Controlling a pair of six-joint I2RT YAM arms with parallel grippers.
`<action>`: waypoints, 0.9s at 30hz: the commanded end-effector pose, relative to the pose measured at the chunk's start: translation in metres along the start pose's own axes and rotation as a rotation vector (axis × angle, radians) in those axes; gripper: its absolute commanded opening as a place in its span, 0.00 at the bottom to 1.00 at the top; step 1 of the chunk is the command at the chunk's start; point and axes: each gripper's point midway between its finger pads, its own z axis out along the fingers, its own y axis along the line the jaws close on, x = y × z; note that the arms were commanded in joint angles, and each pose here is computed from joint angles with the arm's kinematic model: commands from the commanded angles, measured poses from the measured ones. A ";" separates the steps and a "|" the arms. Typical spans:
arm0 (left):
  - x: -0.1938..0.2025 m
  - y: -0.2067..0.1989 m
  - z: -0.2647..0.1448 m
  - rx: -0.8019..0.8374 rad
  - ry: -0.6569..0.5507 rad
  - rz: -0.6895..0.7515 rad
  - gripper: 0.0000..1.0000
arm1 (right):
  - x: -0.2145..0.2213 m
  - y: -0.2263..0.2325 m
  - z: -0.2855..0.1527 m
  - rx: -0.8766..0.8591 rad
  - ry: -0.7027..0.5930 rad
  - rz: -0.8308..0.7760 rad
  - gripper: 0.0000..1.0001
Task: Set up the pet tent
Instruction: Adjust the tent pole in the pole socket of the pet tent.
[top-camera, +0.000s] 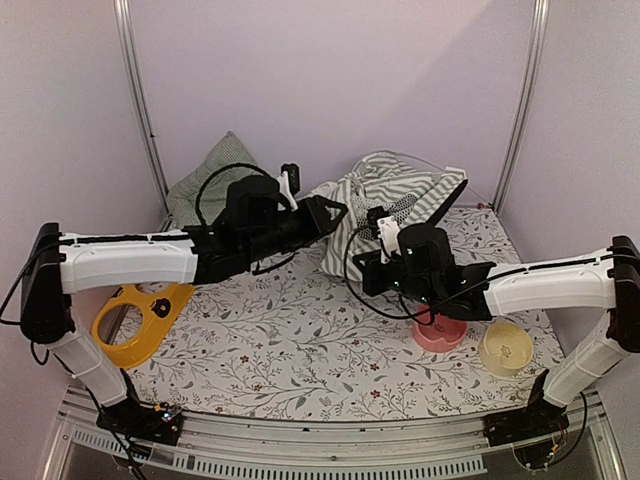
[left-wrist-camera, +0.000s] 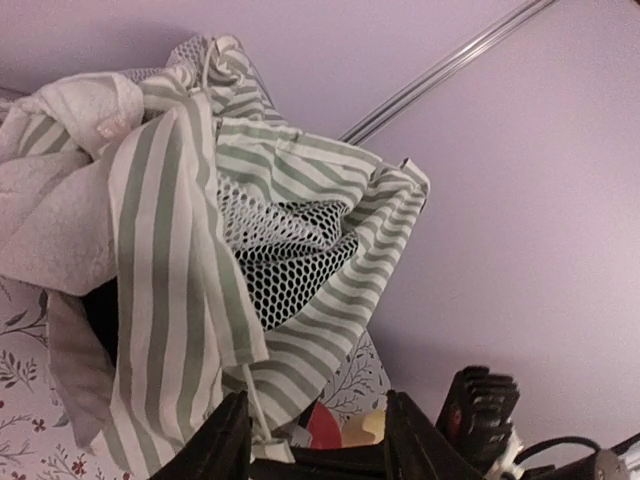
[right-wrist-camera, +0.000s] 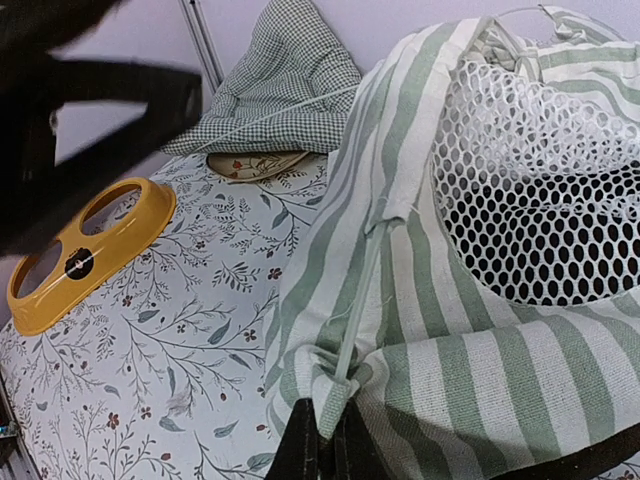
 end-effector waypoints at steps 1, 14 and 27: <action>-0.009 0.021 0.022 -0.136 0.106 0.101 0.48 | -0.020 0.009 -0.006 -0.014 -0.083 -0.080 0.00; -0.021 0.071 0.070 -0.361 0.185 0.334 0.61 | -0.018 0.014 0.001 -0.006 -0.075 -0.135 0.00; 0.007 0.073 0.087 -0.284 0.263 0.324 0.00 | -0.012 0.018 0.012 -0.050 -0.019 -0.130 0.00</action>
